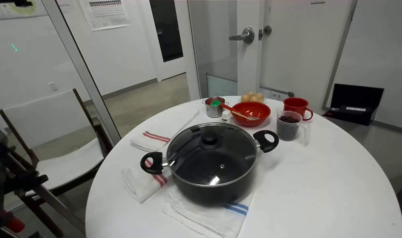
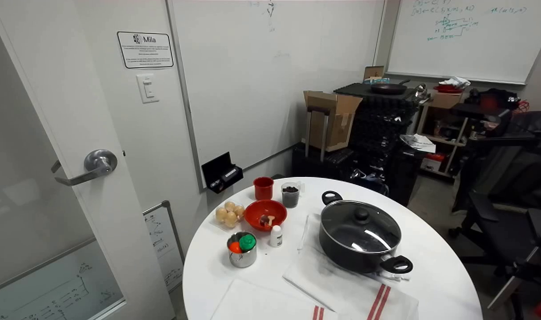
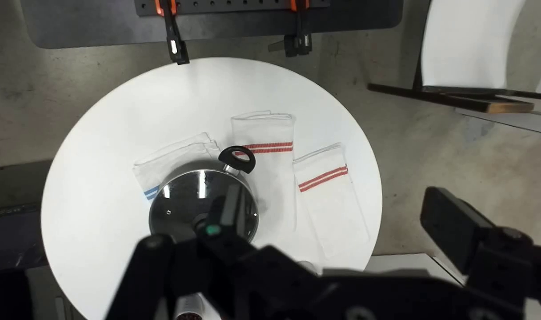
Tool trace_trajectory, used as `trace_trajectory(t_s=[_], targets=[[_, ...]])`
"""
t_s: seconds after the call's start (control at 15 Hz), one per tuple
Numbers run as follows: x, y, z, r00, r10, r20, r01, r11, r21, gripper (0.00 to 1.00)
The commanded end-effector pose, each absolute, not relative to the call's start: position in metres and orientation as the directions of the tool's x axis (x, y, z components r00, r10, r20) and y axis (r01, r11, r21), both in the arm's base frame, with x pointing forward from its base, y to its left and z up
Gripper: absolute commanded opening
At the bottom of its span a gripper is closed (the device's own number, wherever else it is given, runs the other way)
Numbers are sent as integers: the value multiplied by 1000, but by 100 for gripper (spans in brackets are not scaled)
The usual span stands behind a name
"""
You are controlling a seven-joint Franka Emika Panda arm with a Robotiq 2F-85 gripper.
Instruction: Pick up the lid from the pot and put it on the table
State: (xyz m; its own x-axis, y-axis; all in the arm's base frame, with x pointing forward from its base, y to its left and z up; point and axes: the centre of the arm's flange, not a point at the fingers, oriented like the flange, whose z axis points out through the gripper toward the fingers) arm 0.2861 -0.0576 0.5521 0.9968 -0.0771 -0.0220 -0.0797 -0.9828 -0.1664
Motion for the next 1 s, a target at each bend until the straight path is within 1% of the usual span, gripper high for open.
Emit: trace_trajectory(t_s=[0.0, 0.27, 0.53, 0.93], targets=[[297, -59, 546, 995, -93, -32, -97, -982, -164, 100], [333, -61, 522, 991, -126, -52, -133, -981, -143, 100], [382, -57, 479, 984, -150, -92, -159, -981, -110, 100], [457, -51, 395, 953, -298, -56, -299, -954, -11, 100]])
